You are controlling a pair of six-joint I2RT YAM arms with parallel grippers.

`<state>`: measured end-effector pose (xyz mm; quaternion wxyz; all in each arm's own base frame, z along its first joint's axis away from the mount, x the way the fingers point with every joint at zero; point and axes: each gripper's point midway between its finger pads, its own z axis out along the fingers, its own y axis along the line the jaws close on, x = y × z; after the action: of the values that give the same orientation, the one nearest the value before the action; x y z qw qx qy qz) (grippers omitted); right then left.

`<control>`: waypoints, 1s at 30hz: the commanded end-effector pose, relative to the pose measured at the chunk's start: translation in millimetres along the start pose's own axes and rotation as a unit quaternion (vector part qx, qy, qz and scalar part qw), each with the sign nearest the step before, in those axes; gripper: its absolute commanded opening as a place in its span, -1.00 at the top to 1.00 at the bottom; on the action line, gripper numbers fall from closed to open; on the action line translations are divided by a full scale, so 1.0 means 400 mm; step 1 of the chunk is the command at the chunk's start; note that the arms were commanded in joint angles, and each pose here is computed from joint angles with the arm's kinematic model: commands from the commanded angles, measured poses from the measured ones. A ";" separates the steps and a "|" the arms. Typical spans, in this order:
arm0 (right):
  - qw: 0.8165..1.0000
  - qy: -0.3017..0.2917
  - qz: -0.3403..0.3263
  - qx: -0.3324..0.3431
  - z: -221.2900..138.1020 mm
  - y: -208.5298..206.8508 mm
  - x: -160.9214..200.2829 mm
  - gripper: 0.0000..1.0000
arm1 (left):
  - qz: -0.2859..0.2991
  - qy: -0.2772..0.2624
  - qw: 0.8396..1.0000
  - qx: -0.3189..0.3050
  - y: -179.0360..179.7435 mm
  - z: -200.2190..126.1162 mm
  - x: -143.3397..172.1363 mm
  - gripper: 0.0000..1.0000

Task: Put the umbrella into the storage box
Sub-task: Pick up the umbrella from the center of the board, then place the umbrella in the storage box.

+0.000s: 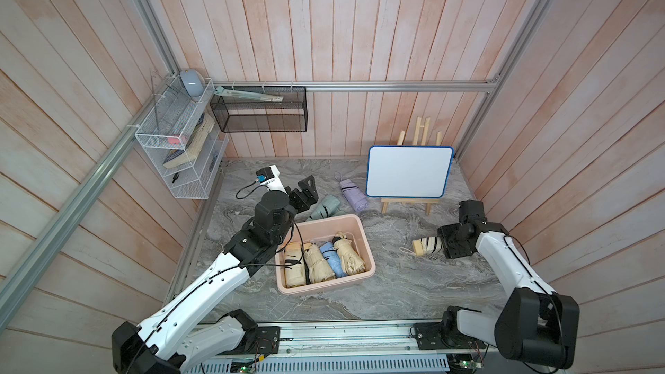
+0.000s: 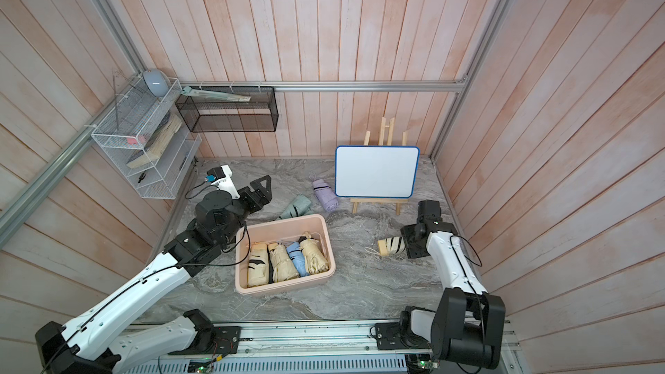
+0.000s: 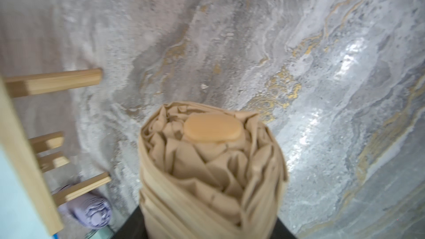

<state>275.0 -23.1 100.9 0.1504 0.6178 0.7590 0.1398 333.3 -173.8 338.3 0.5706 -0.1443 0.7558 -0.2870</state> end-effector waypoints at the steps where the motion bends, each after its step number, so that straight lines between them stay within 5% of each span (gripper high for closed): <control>1: 0.999 -0.008 -0.003 -0.052 -0.076 0.073 -0.009 0.00 | 0.007 0.008 0.999 0.036 -0.051 0.007 -0.016 -0.92; 10: 0.987 0.004 -0.012 -0.161 -0.231 0.221 0.049 0.02 | 0.025 0.057 0.990 0.128 -0.160 0.046 0.024 -0.91; 19: 0.967 0.079 -0.022 -0.242 -0.310 0.346 0.210 0.02 | -0.021 0.123 0.958 0.257 -0.283 0.045 0.129 -0.92; 30: 0.943 0.170 -0.028 -0.284 -0.340 0.412 0.396 0.01 | -0.065 0.191 0.937 0.284 -0.297 0.045 0.257 -0.96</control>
<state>325.8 141.1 245.9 0.1836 0.5079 0.7503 0.3814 309.5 -324.2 327.2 0.4268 0.0327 0.7341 -0.5270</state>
